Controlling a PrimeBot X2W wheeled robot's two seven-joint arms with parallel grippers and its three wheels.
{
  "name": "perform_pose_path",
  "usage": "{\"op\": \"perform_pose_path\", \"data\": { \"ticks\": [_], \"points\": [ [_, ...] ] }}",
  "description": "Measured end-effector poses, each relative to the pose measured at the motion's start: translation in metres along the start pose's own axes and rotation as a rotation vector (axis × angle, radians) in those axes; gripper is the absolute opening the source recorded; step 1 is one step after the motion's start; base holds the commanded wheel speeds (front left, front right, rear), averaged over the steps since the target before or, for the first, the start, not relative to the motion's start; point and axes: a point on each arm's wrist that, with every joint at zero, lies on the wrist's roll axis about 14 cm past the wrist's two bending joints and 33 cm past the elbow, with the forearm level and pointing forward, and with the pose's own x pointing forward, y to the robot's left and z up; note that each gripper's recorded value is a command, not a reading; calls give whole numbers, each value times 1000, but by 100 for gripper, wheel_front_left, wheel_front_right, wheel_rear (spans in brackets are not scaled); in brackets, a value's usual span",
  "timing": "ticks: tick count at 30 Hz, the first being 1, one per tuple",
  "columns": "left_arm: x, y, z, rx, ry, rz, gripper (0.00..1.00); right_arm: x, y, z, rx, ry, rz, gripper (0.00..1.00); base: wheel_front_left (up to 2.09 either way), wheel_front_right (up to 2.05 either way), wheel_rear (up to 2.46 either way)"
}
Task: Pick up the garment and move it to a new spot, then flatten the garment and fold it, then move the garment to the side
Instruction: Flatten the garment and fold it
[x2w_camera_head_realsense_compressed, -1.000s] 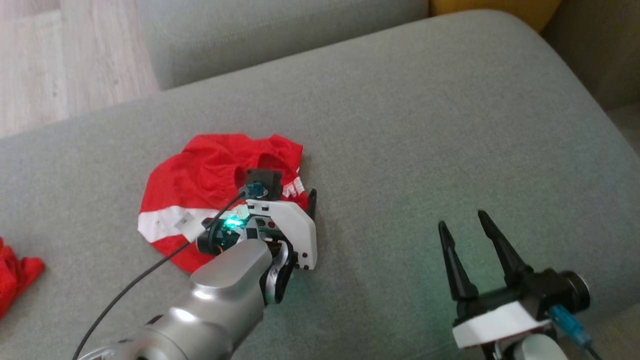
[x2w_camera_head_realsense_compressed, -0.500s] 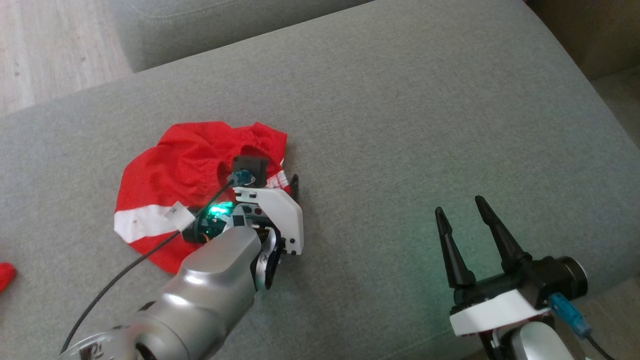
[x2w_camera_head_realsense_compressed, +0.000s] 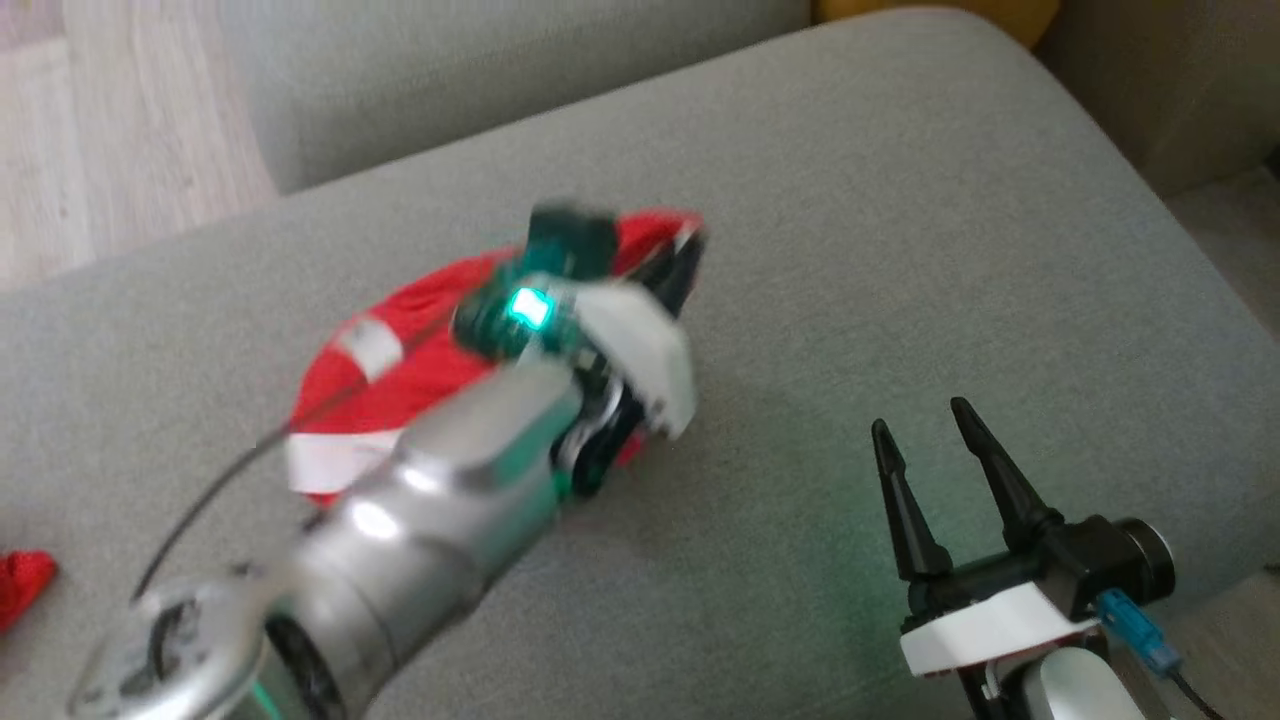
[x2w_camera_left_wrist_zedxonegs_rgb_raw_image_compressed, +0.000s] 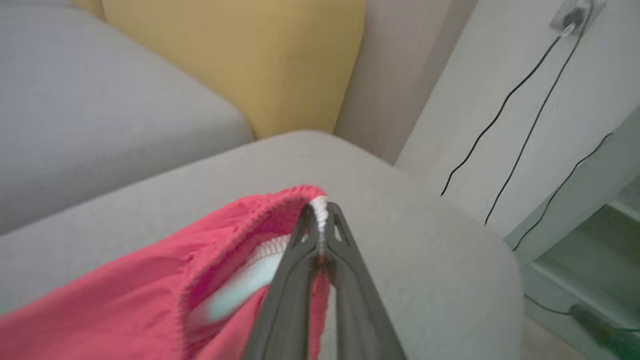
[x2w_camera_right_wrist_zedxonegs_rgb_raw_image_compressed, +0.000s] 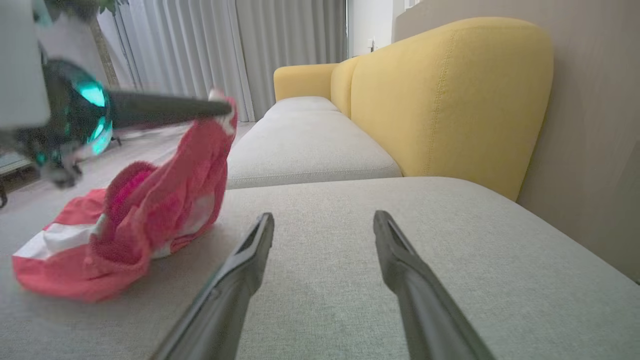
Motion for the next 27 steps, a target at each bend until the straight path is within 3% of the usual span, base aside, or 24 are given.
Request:
{"op": "perform_pose_path", "data": {
  "ticks": [7, 12, 15, 19, 20, 24, 27],
  "points": [
    [-11, -54, 128, 122, -279, -145, 0, -15, -2, 5, 10, -26, -13, 100, 0, 0, 0],
    [-33, -64, 176, 61, -394, -212, 0, -13, 1, 4, 13, -21, 0, 100, 0, 0, 0],
    [-41, -35, 152, 25, -348, -181, 0, -6, 8, 4, 13, -20, 27, 100, 0, 0, 0],
    [-61, 40, 68, -79, -240, -38, 0, 6, 11, 1, 29, -9, 39, 100, 0, 0, 0],
    [-61, 40, 68, -79, -240, -38, 0, 6, 11, 1, 29, -9, 39, 100, 0, 0, 0],
    [-98, 89, -19, -223, -153, 95, 0, 21, 21, -5, 46, 10, 74, 100, 0, 0, 0],
    [-120, 115, -44, -240, -144, 177, 0, 36, 32, -9, 53, 18, 112, 100, 0, 0, 0]
  ]
}}
